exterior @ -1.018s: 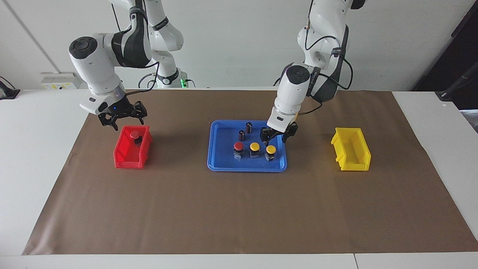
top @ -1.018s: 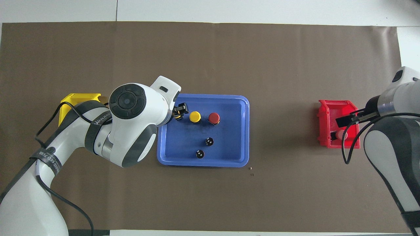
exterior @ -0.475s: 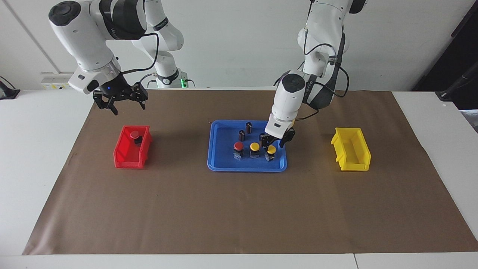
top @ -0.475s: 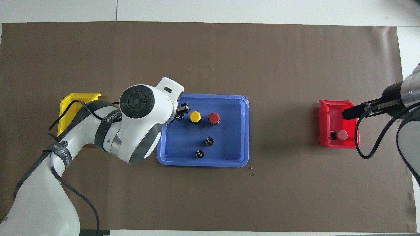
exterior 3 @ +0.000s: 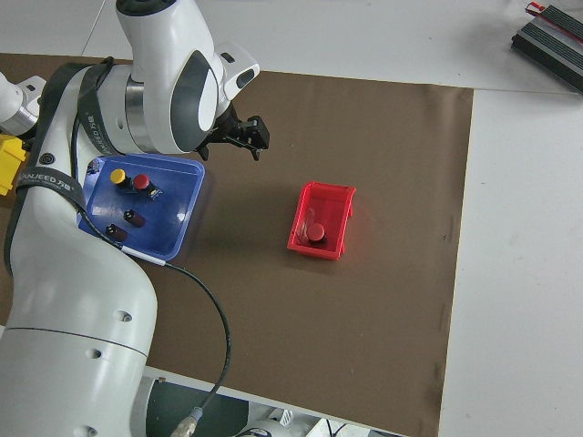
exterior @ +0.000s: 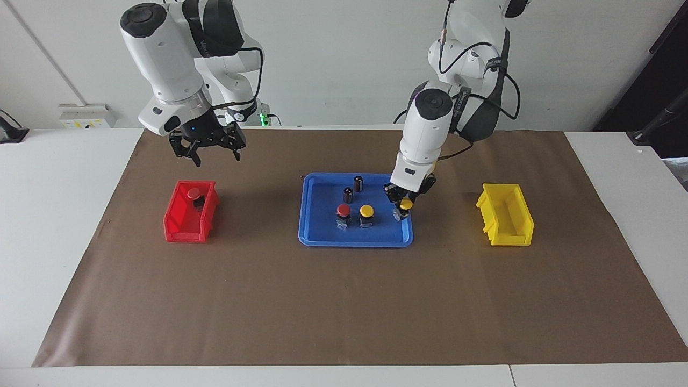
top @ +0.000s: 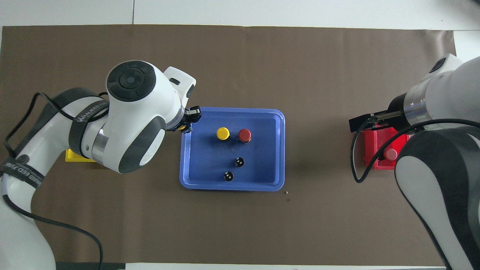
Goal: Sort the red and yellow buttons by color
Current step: 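Drop the yellow button in the yellow bin while the right gripper grasps the red button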
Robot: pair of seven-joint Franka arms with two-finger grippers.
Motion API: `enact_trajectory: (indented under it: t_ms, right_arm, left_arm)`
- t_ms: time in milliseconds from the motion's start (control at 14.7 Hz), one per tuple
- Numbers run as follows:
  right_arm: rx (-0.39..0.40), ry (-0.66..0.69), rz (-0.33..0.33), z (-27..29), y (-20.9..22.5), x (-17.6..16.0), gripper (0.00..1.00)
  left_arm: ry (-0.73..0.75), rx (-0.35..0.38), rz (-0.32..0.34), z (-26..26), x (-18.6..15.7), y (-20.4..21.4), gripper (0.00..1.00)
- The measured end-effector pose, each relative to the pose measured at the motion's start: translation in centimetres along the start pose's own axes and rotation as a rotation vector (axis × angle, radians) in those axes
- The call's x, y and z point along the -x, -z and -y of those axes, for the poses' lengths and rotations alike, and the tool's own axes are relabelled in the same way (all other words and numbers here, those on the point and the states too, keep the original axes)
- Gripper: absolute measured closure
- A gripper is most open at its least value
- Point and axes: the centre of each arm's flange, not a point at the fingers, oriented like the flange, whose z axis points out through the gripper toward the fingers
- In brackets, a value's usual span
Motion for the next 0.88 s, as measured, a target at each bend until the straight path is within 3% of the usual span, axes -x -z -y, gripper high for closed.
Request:
enact_trajectory:
  t_ms: [204,339,475,611,882]
  right_arm:
    - [-0.021,-0.084,-0.026,10.2,-0.8,-3.1,0.0]
    - [0.0,-0.117,-0.024,17.9,-4.3,-6.0,0.0]
    - [0.033,-0.141,-0.047,24.1,-11.0,-7.8,0.0]
    - [0.047,-0.171,-0.046,26.4,-16.1,-8.3,0.0]
    - [0.059,-0.171,-0.025,26.5,-18.4,-8.2,0.0]
  left_arm:
    - [-0.112,-0.044,-0.009,10.4,-3.5,5.2,0.59]
    - [-0.18,-0.042,-0.004,17.7,-5.8,6.4,0.59]
    - [-0.226,-0.043,0.02,22.9,-7.1,5.2,0.59]
    - [-0.234,-0.037,0.003,25.8,-7.6,2.3,0.59]
    - [-0.261,-0.034,0.012,27.8,-6.4,-3.1,0.59]
